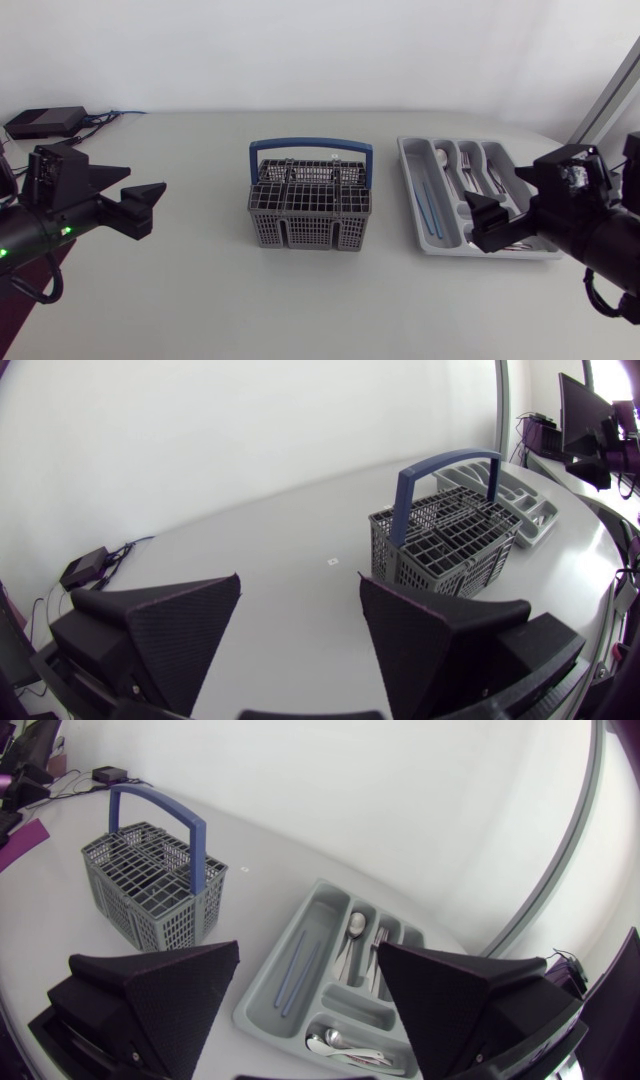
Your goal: Unload the cutlery basket into the drawer organizer.
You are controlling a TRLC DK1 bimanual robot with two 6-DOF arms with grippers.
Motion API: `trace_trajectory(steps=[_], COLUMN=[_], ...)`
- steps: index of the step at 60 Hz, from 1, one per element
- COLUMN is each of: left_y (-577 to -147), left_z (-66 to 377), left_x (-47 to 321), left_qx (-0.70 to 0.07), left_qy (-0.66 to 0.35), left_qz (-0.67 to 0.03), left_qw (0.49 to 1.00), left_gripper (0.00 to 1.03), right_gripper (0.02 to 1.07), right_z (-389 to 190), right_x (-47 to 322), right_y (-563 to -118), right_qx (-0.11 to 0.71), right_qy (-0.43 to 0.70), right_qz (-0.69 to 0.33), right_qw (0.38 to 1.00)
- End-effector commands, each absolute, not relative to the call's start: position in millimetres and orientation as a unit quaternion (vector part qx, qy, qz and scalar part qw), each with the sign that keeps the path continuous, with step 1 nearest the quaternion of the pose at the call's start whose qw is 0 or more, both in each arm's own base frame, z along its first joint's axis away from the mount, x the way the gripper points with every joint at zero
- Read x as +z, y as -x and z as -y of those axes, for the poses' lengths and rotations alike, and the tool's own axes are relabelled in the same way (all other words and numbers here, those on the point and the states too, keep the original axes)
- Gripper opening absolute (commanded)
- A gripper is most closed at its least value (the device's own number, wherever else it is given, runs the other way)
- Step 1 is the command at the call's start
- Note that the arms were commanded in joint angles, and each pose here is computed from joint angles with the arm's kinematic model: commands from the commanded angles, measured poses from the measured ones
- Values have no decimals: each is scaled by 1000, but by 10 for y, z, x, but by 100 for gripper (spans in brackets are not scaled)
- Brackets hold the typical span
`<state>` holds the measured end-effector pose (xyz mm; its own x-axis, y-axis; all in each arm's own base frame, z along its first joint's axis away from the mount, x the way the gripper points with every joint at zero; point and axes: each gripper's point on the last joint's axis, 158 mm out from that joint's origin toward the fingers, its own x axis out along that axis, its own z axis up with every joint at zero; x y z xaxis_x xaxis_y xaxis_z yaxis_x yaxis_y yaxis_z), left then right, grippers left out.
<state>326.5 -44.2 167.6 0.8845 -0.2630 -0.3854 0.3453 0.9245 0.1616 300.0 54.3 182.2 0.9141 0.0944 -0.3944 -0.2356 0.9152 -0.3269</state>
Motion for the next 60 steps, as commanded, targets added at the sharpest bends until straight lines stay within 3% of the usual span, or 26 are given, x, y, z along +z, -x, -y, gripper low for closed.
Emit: trace_trajectory(steps=[1,27,60], left_y=[-3197,-2878,-2603], left_z=[409,353,136], left_x=[1659,1869,1627], left_qx=[-148,-122,-41], left_qy=[-97,-94,-31], left_qz=[-175,-97,-54], left_qw=[968,983,997], left_gripper=[99,99,99], right_gripper=[102,102,102], right_z=[-415,-24,11], right_x=[1794,2031,1659], right_y=[-2930,-2690,-2562], right_qx=[67,2,-6], right_qy=[196,213,63], right_qz=[-185,-110,-53], right_qw=[961,971,997])
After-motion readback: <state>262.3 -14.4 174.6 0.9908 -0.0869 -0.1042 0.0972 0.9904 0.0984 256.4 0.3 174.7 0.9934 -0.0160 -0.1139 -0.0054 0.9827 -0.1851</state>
